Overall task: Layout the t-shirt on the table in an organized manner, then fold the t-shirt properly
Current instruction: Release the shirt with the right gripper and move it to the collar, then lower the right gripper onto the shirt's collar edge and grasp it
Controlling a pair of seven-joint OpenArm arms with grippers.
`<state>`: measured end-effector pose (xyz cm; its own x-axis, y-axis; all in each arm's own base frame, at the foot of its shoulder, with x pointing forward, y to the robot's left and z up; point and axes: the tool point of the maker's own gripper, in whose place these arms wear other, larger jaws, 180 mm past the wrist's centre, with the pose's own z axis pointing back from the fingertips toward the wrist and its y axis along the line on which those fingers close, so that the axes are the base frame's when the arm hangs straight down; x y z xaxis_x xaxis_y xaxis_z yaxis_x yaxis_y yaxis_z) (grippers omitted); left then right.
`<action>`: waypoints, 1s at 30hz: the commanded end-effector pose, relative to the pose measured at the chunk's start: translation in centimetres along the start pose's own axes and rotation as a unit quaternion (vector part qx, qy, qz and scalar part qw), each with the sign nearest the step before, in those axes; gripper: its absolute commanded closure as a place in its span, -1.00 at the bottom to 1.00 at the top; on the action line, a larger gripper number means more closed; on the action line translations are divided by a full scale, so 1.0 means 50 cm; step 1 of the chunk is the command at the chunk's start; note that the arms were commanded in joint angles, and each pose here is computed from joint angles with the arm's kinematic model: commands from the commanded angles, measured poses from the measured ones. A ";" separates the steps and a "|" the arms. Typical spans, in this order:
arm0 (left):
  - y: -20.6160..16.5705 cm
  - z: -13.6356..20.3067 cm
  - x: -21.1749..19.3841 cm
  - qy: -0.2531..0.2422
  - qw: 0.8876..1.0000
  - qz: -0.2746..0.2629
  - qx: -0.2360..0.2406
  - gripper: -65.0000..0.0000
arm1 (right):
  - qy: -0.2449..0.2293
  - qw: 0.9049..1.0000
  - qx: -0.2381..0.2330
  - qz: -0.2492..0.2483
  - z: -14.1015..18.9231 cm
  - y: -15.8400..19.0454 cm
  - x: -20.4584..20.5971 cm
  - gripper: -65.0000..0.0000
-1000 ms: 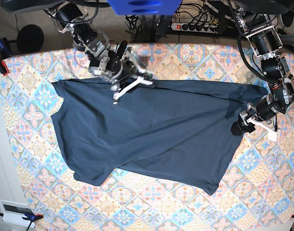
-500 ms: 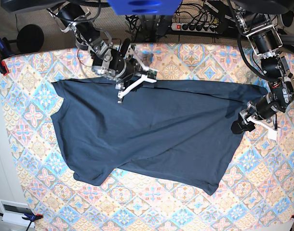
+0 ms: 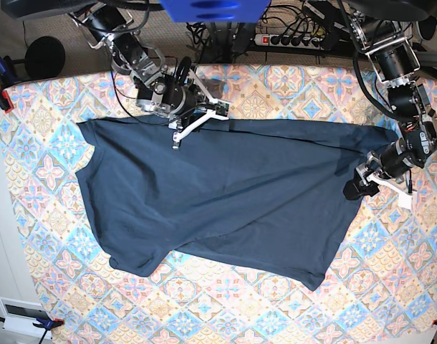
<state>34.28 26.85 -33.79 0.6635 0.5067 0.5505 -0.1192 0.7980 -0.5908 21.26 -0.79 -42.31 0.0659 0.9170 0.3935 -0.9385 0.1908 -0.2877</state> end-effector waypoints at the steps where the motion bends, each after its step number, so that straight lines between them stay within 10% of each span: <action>1: -0.016 0.012 0.039 -0.024 1.000 -0.013 -0.011 -0.43 | -0.003 1.000 -0.006 -0.001 0.001 -0.010 0.003 0.46; 20: -0.022 0.013 0.037 -0.025 0.999 -0.009 -0.021 -0.43 | -0.019 1.000 -0.002 -0.005 -0.007 -0.008 0.008 0.48; 30: -0.042 0.017 0.045 -0.033 0.998 0.005 -0.050 -0.43 | -0.027 1.000 -0.010 -0.004 0.003 -0.017 0.018 1.00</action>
<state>34.51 26.10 -32.71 0.6448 0.5446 0.5364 -0.0869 0.7494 -0.6564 21.20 -0.17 -42.43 0.0672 0.8976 0.4356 -0.9410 0.2021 -0.2713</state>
